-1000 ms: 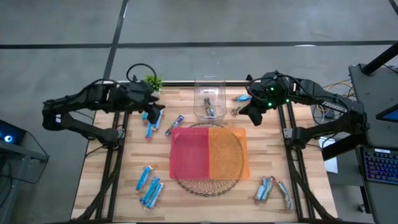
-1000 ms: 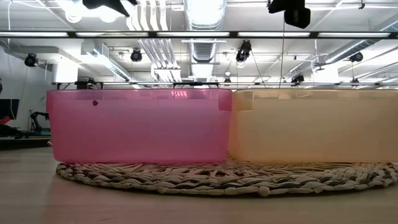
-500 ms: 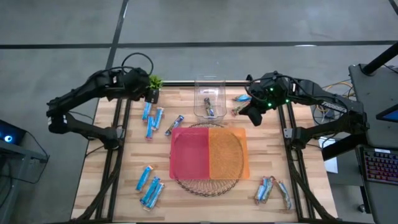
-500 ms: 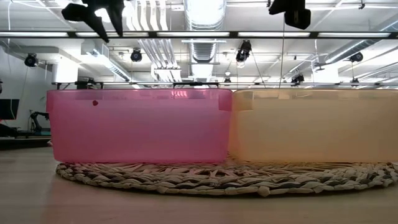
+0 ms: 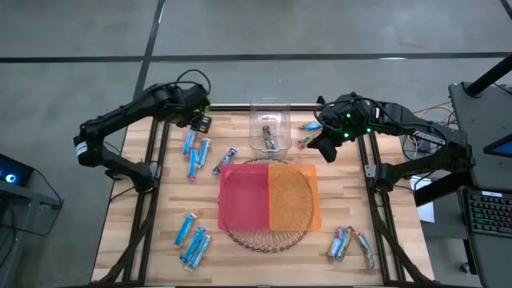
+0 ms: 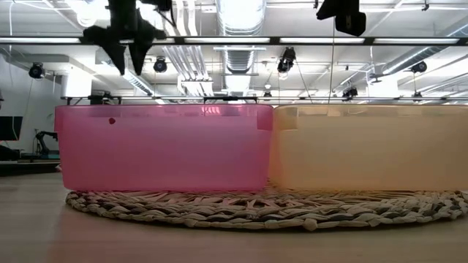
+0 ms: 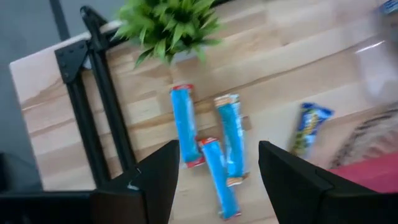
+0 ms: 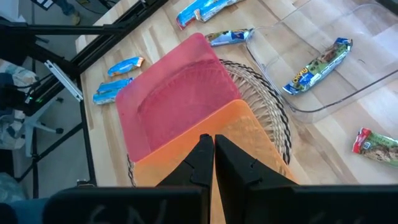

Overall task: Pick and place Granola Bars by type
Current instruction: Put the red granola bar into the red bin

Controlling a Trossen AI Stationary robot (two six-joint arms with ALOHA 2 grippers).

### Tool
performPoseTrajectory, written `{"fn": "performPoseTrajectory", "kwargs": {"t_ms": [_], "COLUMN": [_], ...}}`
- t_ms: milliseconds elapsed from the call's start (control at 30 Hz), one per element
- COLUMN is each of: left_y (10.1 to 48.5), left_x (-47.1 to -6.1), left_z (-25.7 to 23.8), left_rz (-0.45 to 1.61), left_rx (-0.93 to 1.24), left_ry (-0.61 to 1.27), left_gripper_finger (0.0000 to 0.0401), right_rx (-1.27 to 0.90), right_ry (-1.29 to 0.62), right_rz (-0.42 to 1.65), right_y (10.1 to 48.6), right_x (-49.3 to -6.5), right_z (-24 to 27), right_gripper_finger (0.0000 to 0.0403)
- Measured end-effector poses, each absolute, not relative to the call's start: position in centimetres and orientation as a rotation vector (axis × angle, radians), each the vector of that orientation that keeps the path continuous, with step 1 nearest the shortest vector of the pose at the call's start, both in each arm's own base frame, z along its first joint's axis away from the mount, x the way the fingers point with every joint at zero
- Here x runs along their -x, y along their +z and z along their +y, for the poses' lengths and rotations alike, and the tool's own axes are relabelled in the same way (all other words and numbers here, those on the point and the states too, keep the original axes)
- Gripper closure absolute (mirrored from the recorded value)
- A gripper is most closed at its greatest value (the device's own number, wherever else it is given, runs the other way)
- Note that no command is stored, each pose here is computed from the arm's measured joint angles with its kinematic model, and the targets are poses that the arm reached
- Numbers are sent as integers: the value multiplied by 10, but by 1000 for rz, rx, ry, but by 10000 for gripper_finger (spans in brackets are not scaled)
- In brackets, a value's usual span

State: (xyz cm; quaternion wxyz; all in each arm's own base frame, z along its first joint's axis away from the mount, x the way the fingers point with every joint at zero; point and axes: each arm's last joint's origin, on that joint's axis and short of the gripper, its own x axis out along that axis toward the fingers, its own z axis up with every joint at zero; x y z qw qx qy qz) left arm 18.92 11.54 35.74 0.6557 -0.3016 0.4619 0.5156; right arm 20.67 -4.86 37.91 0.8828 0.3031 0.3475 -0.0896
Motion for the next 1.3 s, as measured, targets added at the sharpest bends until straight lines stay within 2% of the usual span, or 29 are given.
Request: {"fn": "performPoseTrajectory", "kwargs": {"t_ms": [533,1300], "left_y": [260,192], "left_x": [-172,-151], "left_z": [134,146], "left_rz": [1082,1040], "left_rx": [805,933], "left_ry": [1208,1252], "left_gripper_finger": [199,200], "right_rx": [-611,-617], "right_ry": [-195,-200], "right_rz": [722,733], "right_y": [379,376], "right_x": [-207,-207], "right_z": [-49,-49], "right_gripper_finger": [394,394]}}
